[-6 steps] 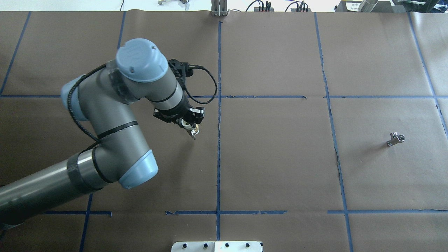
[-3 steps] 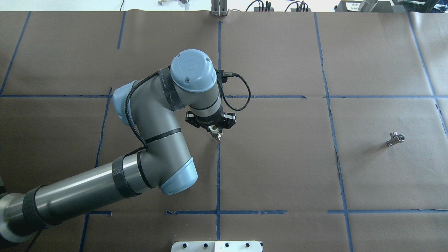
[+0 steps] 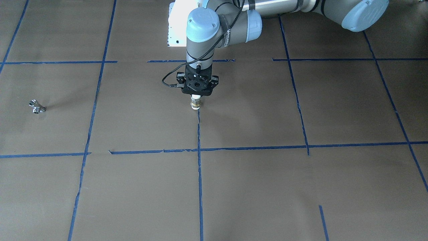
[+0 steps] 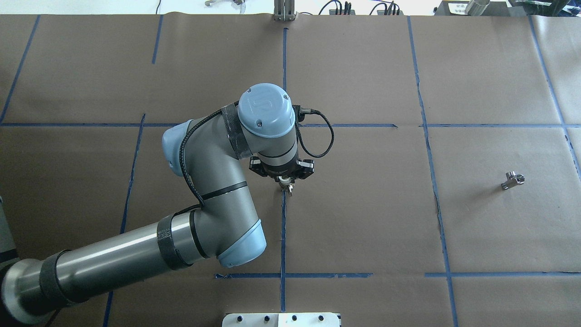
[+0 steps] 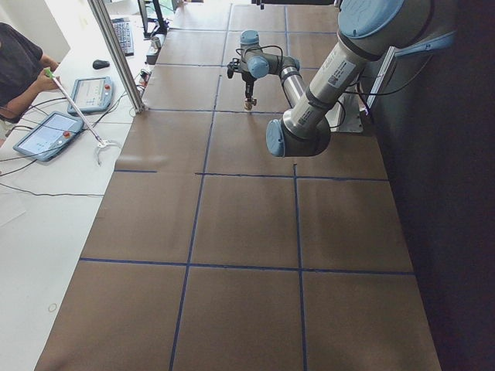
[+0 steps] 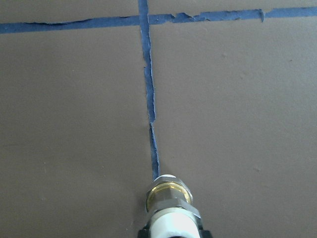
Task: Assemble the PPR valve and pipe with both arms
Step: 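Carry the white PPR fitting to the table center and set it upright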
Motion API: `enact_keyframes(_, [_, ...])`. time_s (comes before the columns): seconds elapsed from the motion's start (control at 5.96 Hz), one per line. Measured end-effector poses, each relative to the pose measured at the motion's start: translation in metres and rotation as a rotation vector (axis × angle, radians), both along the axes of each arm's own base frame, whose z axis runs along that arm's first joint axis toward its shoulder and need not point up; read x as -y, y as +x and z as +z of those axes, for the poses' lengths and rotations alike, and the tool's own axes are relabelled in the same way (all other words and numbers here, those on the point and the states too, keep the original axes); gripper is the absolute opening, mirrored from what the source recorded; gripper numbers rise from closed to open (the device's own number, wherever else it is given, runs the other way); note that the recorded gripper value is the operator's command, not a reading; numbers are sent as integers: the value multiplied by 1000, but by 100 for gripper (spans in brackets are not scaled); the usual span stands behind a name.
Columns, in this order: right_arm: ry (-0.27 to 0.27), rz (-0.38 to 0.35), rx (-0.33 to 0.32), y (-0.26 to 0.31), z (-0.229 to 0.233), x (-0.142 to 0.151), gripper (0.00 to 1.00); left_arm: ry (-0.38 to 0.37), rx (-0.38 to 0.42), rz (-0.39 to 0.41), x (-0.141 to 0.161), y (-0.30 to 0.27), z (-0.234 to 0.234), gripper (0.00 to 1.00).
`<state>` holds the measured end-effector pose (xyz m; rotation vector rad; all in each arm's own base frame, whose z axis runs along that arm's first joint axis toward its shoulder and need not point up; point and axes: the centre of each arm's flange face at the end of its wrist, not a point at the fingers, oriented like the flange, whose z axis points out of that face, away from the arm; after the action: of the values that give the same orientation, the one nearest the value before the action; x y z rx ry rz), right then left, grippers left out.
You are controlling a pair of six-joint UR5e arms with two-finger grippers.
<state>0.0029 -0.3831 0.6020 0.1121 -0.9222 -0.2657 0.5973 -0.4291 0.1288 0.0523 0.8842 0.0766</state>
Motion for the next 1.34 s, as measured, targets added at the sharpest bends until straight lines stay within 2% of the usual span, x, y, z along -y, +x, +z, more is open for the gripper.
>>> enact_keyframes(0.5, [-8,1,0,0,3,0,100,-7,12,-1,-1,-2,0,3])
enact_keyframes(0.84, [-14,1,-2,0,6,0,100,-12,20,0,-2,-2,2,9])
enact_keyframes(1.01, [-15,1,-1,0,6,0,100,-13,22,-1,-2,-2,3,22])
enact_keyframes(1.34, [-16,1,-2,0,7,-1,100,-14,23,-1,-2,-2,5,63])
